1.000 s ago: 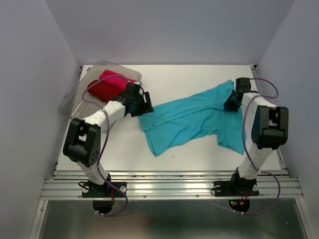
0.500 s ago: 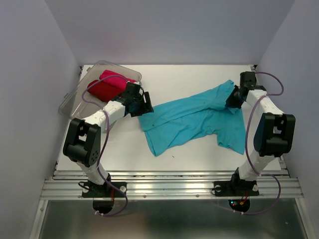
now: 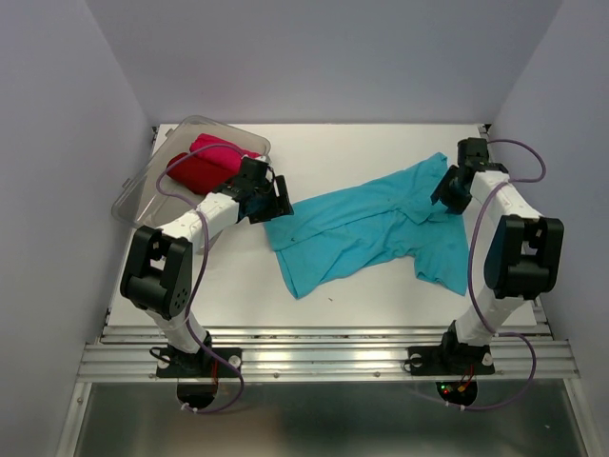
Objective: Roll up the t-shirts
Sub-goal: Fold the T-shirt at the center of the board.
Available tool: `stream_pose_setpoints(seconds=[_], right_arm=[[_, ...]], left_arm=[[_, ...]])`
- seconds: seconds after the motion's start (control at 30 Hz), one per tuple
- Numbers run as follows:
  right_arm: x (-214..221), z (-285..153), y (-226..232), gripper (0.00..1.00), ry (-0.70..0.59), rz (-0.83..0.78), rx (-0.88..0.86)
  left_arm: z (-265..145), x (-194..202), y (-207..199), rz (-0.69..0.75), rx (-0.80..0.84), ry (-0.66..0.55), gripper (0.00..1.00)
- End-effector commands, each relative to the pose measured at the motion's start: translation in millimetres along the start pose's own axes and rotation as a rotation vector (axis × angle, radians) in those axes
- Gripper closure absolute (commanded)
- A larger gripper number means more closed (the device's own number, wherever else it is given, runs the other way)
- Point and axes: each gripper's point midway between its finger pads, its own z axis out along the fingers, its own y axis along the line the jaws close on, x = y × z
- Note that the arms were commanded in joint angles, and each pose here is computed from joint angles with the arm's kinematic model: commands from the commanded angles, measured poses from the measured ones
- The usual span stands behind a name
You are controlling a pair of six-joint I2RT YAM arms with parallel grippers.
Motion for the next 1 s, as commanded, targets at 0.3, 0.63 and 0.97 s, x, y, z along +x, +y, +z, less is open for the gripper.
stream_pose_setpoints(seconds=[0.3,0.63,0.97], right_arm=[[-9,28,-36,0.62,-0.067,0.067,0.163],[-11,55,-49,0.62,-0.050,0.098,0.177],[-19,63,-40,0.69,-0.054,0.092,0.145]], left_arm=[[2,0,-2,0.035,0.008,0.005,0.21],[3,3,0,0.040,0.005,0.013,0.21],[7,3,0,0.041,0.004,0.020,0.21]])
